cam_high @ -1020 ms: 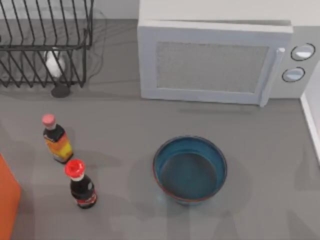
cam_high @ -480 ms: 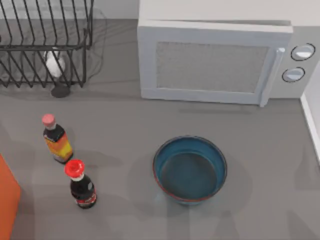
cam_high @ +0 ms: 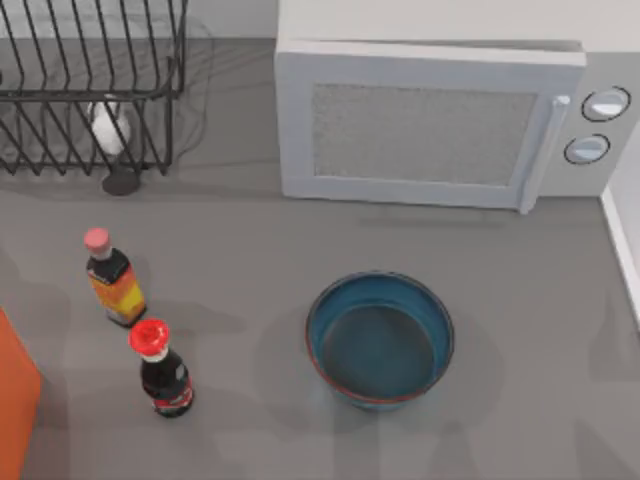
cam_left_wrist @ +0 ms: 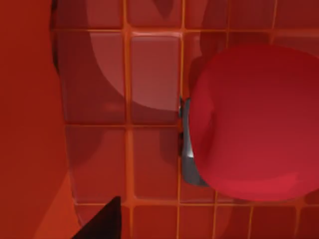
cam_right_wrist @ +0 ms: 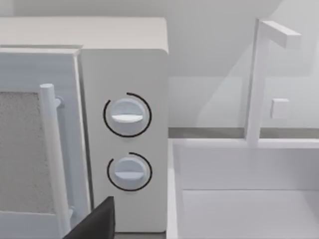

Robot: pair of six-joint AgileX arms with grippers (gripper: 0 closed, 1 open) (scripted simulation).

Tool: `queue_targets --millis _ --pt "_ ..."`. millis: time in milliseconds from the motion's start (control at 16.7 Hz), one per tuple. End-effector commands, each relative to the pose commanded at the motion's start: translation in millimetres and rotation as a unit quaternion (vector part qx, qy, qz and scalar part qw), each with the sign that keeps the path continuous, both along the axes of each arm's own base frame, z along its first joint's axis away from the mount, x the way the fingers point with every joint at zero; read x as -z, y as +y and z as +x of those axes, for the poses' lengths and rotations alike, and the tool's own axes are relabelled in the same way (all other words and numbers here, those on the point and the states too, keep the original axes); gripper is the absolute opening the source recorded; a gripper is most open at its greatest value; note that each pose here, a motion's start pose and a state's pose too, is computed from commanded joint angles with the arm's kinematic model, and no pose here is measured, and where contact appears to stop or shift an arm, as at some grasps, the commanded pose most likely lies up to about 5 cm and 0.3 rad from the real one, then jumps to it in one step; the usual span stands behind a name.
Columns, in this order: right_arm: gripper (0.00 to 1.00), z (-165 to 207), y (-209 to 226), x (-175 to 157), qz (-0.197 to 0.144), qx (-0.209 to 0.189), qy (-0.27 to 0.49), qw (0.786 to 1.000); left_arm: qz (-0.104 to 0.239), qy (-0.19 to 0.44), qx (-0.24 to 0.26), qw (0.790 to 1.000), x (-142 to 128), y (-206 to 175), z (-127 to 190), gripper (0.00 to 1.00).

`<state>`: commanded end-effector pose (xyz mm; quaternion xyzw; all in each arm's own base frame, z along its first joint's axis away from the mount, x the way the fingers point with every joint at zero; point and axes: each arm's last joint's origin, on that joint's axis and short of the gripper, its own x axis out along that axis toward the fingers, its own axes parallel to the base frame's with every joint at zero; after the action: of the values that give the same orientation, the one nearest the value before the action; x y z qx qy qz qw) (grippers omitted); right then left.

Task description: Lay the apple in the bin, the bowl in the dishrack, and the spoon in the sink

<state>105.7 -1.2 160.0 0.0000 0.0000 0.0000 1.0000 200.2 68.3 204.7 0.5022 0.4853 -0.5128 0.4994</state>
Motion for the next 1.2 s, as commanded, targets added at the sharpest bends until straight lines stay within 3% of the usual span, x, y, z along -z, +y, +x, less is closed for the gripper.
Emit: queue_targets --millis 180,360,540,720,840,960,1200 --pt "1.00 0.0 0.0 0.0 0.000 0.000 0.000 1.000 0.001 -0.004 -0.003 1.000 -0.5 -0.9 -0.5 1.00" --pt "1.00 0.0 0.0 0.0 0.000 0.000 0.000 1.000 0.011 -0.043 -0.039 0.998 -2.8 -7.1 -6.0 1.00" --pt "1.00 0.0 0.0 0.0 0.000 0.000 0.000 1.000 0.018 -0.114 -0.103 0.988 -5.3 -17.1 -17.3 1.00" --pt "1.00 0.0 0.0 0.0 0.000 0.000 0.000 1.000 0.009 -0.203 -0.188 0.961 -3.7 -28.6 -32.8 1.00" --pt "1.00 0.0 0.0 0.0 0.000 0.000 0.000 1.000 -0.015 -0.265 -0.258 0.929 0.6 -36.2 -44.2 1.00" --pt "1.00 0.0 0.0 0.0 0.000 0.000 0.000 1.000 -0.057 -0.323 -0.331 0.885 7.4 -43.4 -55.7 1.00" --pt "1.00 0.0 0.0 0.0 0.000 0.000 0.000 1.000 -0.190 -0.417 -0.460 0.761 24.8 -55.4 -75.1 1.00"
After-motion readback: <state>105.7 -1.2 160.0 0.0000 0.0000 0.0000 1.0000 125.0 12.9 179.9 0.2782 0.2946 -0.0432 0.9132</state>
